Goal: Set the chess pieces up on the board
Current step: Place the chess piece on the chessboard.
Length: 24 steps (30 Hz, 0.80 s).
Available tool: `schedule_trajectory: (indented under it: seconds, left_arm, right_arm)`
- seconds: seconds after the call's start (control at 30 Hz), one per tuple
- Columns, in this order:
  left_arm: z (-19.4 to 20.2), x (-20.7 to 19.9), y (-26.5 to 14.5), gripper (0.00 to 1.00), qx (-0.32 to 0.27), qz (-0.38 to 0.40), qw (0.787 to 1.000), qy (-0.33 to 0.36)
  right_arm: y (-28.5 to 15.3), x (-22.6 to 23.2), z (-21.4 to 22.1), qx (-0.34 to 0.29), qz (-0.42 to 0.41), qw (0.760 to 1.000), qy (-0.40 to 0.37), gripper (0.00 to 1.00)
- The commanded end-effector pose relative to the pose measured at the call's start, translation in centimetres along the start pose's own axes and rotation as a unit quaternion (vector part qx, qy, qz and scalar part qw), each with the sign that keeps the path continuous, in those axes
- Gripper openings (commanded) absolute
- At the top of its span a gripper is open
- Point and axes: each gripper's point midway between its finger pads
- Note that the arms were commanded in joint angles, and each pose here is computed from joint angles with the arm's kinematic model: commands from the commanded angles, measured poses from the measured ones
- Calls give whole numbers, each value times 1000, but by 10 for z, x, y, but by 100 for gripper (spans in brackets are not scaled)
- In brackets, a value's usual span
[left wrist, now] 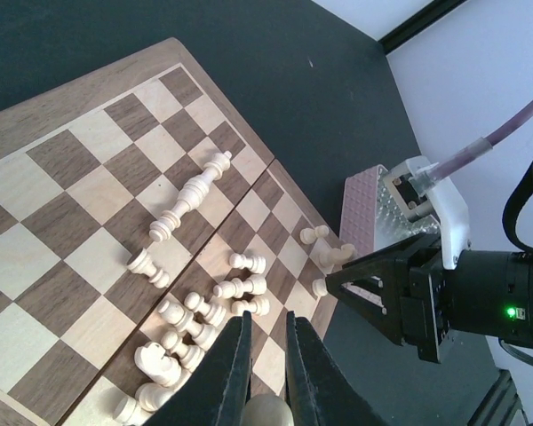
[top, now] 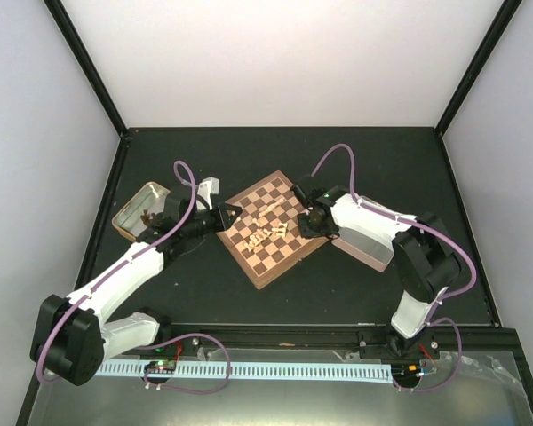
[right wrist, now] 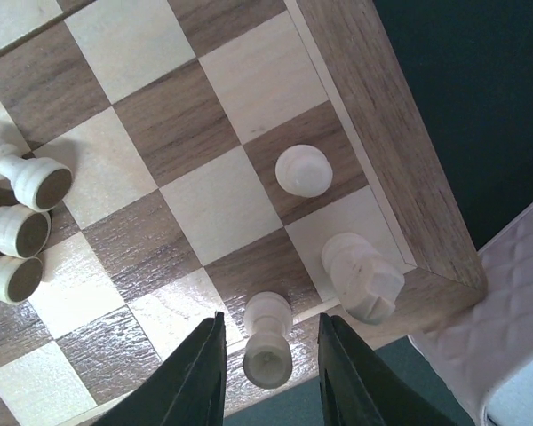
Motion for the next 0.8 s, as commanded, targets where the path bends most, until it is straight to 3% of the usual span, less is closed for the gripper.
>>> schedule_trajectory:
  seconds: [0.0,0.17,0.33,0.57,0.77]
  left_arm:
    - [0,-2,-1,2,-2,-1,1000,9]
    - [0,-3,0,2,0,-1,1000,6]
    - [0,-2,1,2,2,-2,1000,6]
    - [-1,-3,0,2,1,-4,1000,6]
    - [-2,-2,0,2,1,-6,1000,7]
  right_arm:
    - [-10,0,-12,-32,4,999,9,31]
    - [0,-3,-4,-19,12,1000,7,27]
    - [3,2,-3,-14,5,1000,-1,17]
    - [9,6,1,2,12,1000,-19,17]
    - [-7,17,-15,-38,1,999,-31,11]
Point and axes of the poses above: each gripper's point midway between its finger pads, its own y axis out along the fingers, its own x axis along the line the jaws close on, z = x × y, and after that the axes turned 5 degrees about -y, right-handed
